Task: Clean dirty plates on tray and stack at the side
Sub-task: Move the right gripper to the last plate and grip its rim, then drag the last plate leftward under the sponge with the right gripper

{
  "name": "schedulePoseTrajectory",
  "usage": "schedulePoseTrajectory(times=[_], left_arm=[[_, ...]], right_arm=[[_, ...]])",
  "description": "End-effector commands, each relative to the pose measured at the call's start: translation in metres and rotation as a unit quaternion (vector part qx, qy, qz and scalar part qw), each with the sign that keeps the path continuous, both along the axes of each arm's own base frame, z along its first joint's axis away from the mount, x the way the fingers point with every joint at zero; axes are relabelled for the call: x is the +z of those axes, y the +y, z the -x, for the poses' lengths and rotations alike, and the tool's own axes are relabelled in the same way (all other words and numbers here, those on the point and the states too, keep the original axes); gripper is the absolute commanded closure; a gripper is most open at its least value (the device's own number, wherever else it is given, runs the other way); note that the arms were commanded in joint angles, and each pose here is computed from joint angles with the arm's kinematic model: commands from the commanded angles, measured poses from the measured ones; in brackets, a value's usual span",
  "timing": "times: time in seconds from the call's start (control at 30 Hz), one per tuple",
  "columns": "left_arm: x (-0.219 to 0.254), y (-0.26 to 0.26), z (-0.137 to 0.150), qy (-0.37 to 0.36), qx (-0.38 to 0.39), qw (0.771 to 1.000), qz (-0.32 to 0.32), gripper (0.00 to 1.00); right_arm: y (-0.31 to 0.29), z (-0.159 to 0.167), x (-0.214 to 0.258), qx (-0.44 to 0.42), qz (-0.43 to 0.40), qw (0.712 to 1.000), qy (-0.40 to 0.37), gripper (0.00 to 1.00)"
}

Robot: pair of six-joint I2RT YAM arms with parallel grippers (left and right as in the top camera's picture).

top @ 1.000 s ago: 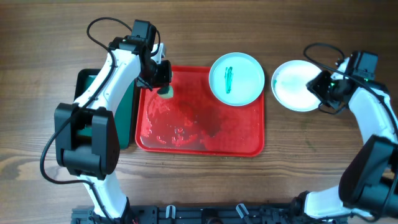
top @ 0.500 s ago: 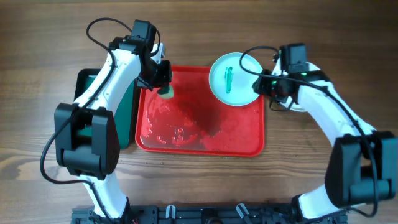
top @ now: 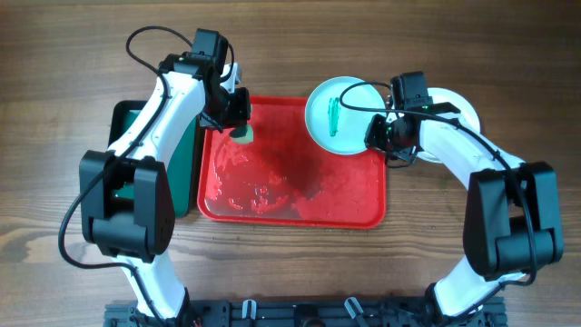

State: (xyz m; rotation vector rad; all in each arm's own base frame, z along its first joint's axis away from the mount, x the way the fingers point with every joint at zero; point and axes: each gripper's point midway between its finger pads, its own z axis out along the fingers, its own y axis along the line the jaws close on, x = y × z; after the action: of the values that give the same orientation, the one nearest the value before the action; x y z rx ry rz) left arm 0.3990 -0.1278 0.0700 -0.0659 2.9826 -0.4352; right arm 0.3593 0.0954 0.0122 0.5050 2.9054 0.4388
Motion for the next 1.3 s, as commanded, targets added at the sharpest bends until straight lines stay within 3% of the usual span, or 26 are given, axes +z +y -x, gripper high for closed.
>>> schedulePoseTrajectory(times=[0.0,0.23,0.43,0.67,0.8,1.0,1.17,1.27], left_arm=[[0.001,0.002,-0.004,-0.004,0.008,1.000,-0.003,0.96],[0.001,0.002,-0.004,-0.004,0.008,1.000,-0.003,0.96],[0.001,0.002,-0.004,-0.004,0.008,1.000,-0.003,0.96],[0.001,0.002,-0.004,-0.004,0.008,1.000,-0.003,0.96],[0.001,0.002,-0.004,-0.004,0.008,1.000,-0.003,0.96],[0.001,0.002,-0.004,-0.004,0.008,1.000,-0.003,0.96],[0.001,0.001,-0.004,-0.005,0.008,1.000,-0.003,0.96],[0.001,0.001,-0.005,-0.006,0.008,1.000,-0.003,0.96]], right_arm=[[0.023,0.015,-0.004,0.070,-0.020,0.997,0.021,0.78],[0.056,0.054,-0.007,0.148,-0.011,0.987,0.065,0.78],[0.084,0.069,0.005,0.213,-0.055,0.973,0.068,0.78],[0.068,0.022,0.029,0.253,0.002,0.967,-0.023,0.66],[0.060,-0.008,0.026,0.282,0.054,0.954,-0.085,0.65],[0.056,-0.017,-0.002,0.328,0.084,0.937,-0.088,0.64],[0.057,-0.014,-0.013,0.340,0.081,0.934,-0.077,0.70],[0.058,-0.014,-0.016,0.342,0.078,0.934,-0.075,0.86]])
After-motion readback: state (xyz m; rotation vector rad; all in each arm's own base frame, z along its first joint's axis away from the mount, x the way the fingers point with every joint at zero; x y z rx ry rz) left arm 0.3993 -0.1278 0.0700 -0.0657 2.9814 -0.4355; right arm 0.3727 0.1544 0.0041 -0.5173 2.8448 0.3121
